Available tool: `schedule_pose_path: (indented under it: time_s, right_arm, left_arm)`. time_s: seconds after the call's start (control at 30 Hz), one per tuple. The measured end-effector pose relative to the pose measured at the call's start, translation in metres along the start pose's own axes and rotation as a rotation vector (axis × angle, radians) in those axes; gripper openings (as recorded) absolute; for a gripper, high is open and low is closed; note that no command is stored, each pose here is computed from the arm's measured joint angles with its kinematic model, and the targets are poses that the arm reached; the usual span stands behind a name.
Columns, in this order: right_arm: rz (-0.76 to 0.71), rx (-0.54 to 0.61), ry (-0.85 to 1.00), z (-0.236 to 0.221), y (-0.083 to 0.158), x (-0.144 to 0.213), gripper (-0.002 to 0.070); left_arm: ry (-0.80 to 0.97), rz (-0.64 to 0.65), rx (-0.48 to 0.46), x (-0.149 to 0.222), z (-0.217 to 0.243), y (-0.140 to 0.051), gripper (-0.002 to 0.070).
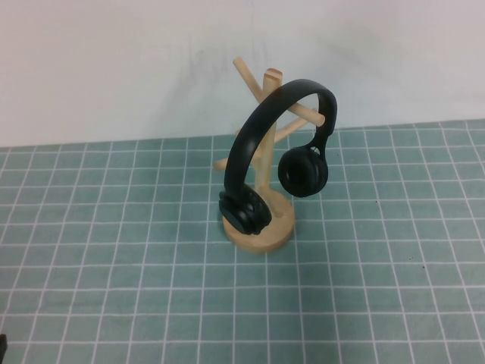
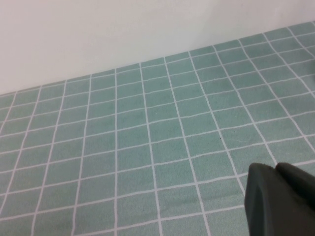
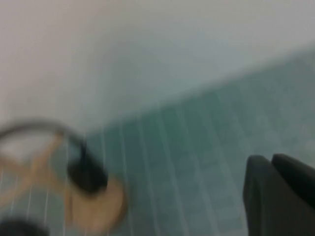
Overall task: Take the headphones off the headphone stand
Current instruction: Pick up the headphones from the headphone stand
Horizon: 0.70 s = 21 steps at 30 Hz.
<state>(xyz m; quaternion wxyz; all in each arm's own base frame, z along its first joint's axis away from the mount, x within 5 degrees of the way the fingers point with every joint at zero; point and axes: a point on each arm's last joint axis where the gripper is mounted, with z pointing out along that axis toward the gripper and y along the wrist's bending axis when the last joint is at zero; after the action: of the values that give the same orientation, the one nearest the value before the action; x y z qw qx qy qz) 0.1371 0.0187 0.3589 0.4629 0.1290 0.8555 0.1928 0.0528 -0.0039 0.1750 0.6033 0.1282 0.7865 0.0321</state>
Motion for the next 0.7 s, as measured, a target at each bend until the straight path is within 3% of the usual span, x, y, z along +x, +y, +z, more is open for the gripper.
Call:
schedule_pose_path:
  time_s: [0.17, 0.37, 0.47, 0.63, 0.7]
  right_arm:
    - [-0.069, -0.333, 0.173, 0.044, 0.018, 0.022, -0.0006]
    - [-0.128, -0.671, 0.180, 0.069, 0.057, 0.033, 0.0024]
    - [-0.061, -0.762, 0.171, 0.079, 0.078, 0.039, 0.0143]
    - [-0.092, -0.750, 0.209, 0.104, 0.103, 0.055, 0.0415]
    - [-0.096, -0.774, 0.234, 0.110, 0.115, 0.055, 0.0480]
  left_arm:
    - [0.000, 0.000, 0.000, 0.000, 0.000, 0.000, -0.0005]
    - [0.000, 0.000, 0.000, 0.000, 0.000, 0.000, -0.0005]
    - [0.000, 0.000, 0.000, 0.000, 0.000, 0.000, -0.0005]
    - [0.000, 0.000, 0.000, 0.000, 0.000, 0.000, -0.0005]
    - [0.000, 0.000, 0.000, 0.000, 0.000, 0.000, -0.0005]
